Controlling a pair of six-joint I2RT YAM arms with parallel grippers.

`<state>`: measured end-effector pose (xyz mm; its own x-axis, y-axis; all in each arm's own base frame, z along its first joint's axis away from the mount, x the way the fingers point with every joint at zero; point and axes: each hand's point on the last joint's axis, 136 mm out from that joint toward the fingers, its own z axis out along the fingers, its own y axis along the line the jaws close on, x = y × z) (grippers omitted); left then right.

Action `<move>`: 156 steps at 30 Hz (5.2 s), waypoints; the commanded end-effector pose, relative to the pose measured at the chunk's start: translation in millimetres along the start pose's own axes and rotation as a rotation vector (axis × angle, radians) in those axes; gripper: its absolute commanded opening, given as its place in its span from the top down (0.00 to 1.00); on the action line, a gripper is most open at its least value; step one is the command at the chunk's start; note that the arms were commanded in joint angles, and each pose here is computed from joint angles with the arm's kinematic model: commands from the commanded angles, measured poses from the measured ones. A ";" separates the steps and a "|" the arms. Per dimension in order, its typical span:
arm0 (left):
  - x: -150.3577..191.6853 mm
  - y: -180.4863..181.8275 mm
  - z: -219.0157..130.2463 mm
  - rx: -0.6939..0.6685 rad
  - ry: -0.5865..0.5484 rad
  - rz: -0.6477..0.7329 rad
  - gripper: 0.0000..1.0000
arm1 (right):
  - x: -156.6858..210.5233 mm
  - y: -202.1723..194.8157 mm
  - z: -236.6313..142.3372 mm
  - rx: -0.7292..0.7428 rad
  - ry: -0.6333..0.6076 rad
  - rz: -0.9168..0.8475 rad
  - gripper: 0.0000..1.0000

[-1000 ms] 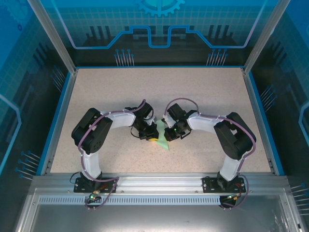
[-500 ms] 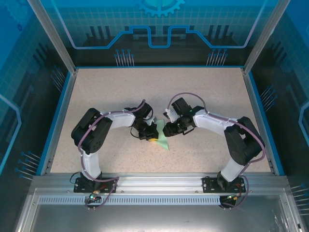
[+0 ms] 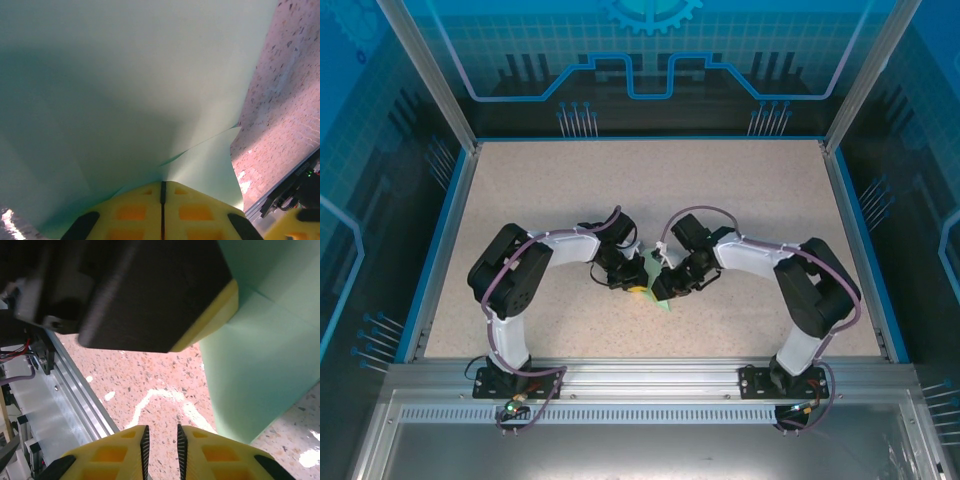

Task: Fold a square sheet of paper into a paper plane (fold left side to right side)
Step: Third fold the triangle at the center of the table.

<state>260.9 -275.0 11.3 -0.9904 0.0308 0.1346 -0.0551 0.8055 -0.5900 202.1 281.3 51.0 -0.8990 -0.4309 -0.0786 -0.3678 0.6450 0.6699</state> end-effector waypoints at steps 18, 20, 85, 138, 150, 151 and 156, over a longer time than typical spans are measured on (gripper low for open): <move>14.5 41.8 18.0 -0.142 0.049 -0.068 0.93 | 24.8 -30.5 20.2 0.118 0.126 0.106 0.76; 14.4 42.0 18.1 -0.142 0.050 -0.068 0.93 | 25.3 -31.2 20.5 0.121 0.129 0.108 0.76; 18.5 -37.3 -27.9 0.049 -0.041 0.101 0.92 | 43.3 -70.8 26.7 0.316 0.170 0.215 1.00; 32.6 -5.5 26.0 0.014 0.002 0.078 0.97 | 45.0 -73.6 25.7 0.344 0.192 0.210 1.00; 21.1 28.3 23.0 -0.120 -0.133 0.145 0.98 | 51.5 -79.7 23.2 0.381 0.209 0.212 1.00; 18.6 28.6 20.8 -0.127 -0.150 0.154 0.98 | 52.1 -79.8 22.9 0.382 0.210 0.213 1.00; 6.2 34.7 3.8 -0.153 -0.230 0.168 0.98 | 53.5 -80.3 22.0 0.387 0.213 0.212 1.00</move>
<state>240.0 -294.4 12.9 -0.9893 0.1057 -0.1006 0.1454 0.7685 -0.6231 193.3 258.3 8.2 -0.9222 -0.3684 0.1177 -0.2634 0.8210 0.5066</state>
